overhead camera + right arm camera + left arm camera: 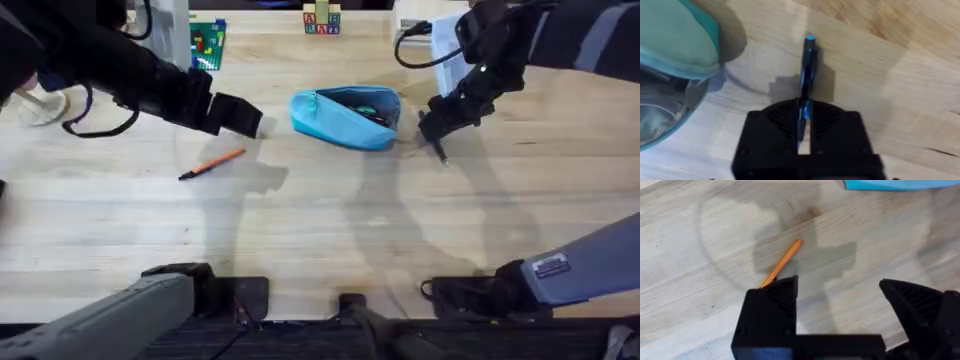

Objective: Unzip the bag, pick up the pens from the table one at a time and place them inside, then zip the bag closed.

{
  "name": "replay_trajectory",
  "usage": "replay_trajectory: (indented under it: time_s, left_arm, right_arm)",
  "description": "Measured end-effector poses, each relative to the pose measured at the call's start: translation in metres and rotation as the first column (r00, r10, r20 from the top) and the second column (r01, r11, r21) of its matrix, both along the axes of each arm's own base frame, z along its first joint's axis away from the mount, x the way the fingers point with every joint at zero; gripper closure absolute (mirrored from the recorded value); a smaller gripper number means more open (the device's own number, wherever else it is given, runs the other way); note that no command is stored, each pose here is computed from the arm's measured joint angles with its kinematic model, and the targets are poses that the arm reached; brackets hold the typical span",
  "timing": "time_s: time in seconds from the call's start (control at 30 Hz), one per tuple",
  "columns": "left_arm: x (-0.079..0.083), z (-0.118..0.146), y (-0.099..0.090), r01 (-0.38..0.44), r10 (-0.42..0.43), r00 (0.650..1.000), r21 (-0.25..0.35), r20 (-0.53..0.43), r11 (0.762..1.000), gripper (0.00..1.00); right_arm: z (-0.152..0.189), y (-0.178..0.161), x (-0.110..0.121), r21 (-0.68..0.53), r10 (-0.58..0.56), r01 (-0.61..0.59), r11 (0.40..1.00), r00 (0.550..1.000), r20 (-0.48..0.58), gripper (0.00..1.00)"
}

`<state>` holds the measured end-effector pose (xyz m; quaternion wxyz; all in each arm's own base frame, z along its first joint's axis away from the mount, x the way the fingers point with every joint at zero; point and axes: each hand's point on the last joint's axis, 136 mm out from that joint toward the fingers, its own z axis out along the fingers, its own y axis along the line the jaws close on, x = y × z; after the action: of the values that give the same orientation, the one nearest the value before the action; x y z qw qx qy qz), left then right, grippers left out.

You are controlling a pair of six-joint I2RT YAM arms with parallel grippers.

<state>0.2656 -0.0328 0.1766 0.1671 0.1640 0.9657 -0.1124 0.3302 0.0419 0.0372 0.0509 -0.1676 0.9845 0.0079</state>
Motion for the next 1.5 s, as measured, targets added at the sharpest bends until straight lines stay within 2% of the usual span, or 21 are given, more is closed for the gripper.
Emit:
replay_trajectory:
  time_s: [0.03, 0.1, 0.53, 0.67, 0.73, 0.83, 1.03, 1.07, 1.17, 1.33, 1.5]
  left_arm:
    - [0.000, 0.000, 0.000, 0.000, 0.000, 1.000, 0.000, 0.000, 1.000, 0.006]
    - [0.000, 0.000, 0.000, 0.000, 0.000, 1.000, 0.000, 0.000, 1.000, 0.006]
    - [0.000, 0.000, 0.000, 0.000, 0.000, 1.000, 0.000, 0.000, 1.000, 0.005]
    - [0.000, 0.000, 0.000, 0.000, 0.000, 1.000, 0.000, -0.001, 1.000, 0.005]
    - [0.000, 0.000, 0.000, 0.000, 0.000, 1.000, 0.000, -0.001, 1.000, 0.005]
    - [0.000, 0.000, 0.000, 0.000, 0.000, 1.000, 0.000, -0.001, 1.000, 0.005]
    - [0.000, 0.000, 0.000, 0.000, 0.000, 1.000, 0.000, -0.001, 1.000, 0.004]
    - [0.000, -0.001, 0.000, 0.000, 0.000, 1.000, 0.000, -0.002, 1.000, 0.005]
    - [-0.001, -0.001, 0.000, 0.000, 0.000, 1.000, 0.000, -0.004, 1.000, 0.005]
    - [-0.001, -0.001, 0.000, 0.000, 0.000, 1.000, 0.000, -0.005, 1.000, 0.005]
    - [-0.001, -0.001, 0.000, 0.000, 0.000, 1.000, 0.000, -0.005, 1.000, 0.006]
  right_arm:
    - [0.000, 0.000, 0.000, 0.001, -0.002, 0.002, 1.000, 1.000, -0.002, 0.921]
    - [0.000, 0.001, -0.001, 0.005, -0.006, 0.006, 1.000, 1.000, -0.004, 0.958]
    - [0.001, 0.001, -0.004, 0.007, -0.010, 0.010, 1.000, 1.000, -0.017, 0.969]
    - [0.003, -0.001, -0.023, -0.004, -0.019, 0.019, 1.000, 0.995, -0.103, 0.971]
    - [0.009, -0.001, -0.023, -0.004, -0.020, 0.020, 1.000, 0.994, -0.104, 0.970]
    - [0.032, 0.000, -0.015, 0.004, -0.023, 0.024, 1.000, 0.999, -0.047, 0.970]
    - [0.100, 0.001, -0.001, 0.032, -0.027, 0.023, 0.999, 0.988, 0.154, 0.969]
    - [0.127, 0.001, -0.004, 0.041, -0.020, 0.011, 0.999, 0.971, 0.236, 0.969]
    - [0.150, 0.000, -0.009, 0.044, -0.009, -0.005, 0.999, 0.952, 0.307, 0.969]
    - [0.180, -0.001, -0.018, 0.036, 0.027, -0.046, 0.998, 0.915, 0.402, 0.968]
    - [0.202, 0.003, -0.027, 0.000, 0.111, -0.126, 0.992, 0.874, 0.472, 0.968]
